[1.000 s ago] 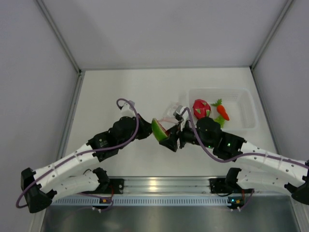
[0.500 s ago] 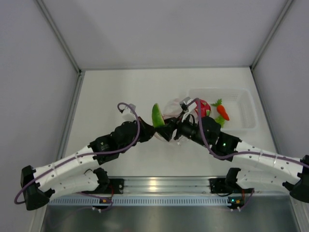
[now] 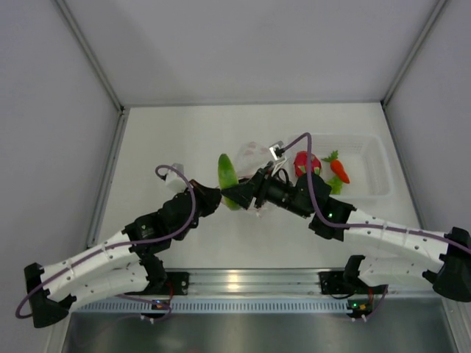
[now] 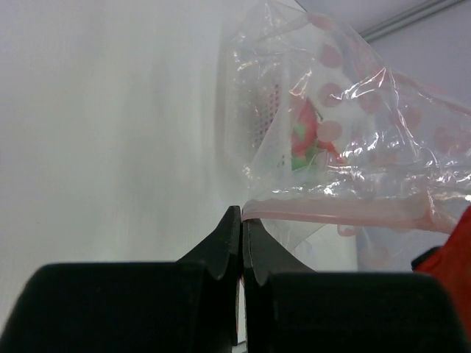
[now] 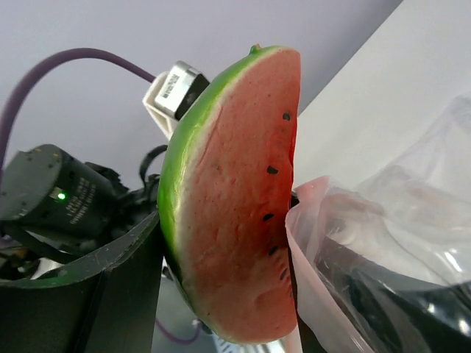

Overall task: Open the zip-top bag and remove the fake food
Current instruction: Pick up the fake fruit from the zipper food storage bag.

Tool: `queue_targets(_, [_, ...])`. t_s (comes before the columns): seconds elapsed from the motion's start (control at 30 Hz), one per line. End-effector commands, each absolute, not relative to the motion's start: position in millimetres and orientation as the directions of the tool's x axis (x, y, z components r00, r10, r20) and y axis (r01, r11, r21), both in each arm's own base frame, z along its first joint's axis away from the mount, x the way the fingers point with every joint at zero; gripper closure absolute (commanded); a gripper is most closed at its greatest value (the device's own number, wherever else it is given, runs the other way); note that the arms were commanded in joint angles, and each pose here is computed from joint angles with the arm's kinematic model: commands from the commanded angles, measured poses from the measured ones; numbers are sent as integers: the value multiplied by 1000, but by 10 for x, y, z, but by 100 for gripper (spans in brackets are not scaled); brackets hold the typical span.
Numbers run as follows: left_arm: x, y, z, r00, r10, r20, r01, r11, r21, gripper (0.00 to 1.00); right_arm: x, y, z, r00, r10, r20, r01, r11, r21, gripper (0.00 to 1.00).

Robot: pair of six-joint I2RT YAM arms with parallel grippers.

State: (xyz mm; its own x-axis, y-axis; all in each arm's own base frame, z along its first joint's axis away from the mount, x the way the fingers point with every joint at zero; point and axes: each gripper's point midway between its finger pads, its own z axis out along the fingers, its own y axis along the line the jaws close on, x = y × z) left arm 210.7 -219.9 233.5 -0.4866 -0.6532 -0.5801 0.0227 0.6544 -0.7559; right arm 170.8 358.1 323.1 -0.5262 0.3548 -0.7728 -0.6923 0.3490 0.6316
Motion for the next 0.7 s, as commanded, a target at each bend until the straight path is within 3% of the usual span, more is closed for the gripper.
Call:
queue_targets(0.0, [2195, -1883, 2242, -397, -637, -661, -52, 734, -677, 100, 1512, 3630, 4161, -549, 486, -679, -744, 85, 663, 76])
queue_targets(0.3, [2242, -1722, 2336, -320, -662, -678, -74, 731, -678, 100, 1481, 3605, 4240, -641, 556, -530, -692, -119, 712, 79])
queue_targets(0.5, [2298, -1552, 2179, -279, -630, -725, -177, 775, -606, 100, 1316, 3862, 4269, -796, 375, -475, -589, -301, 750, 79])
queue_targets(0.6, [2314, -1486, 2168, -248, -643, -725, -199, 766, -611, 100, 1353, 4012, 3992, -849, 288, -443, -511, -235, 827, 81])
queue_targets(0.67, [2316, -1448, 2179, -229, -652, -722, -205, 758, -619, 100, 1418, 4022, 3746, -839, 276, -469, -514, -117, 850, 81])
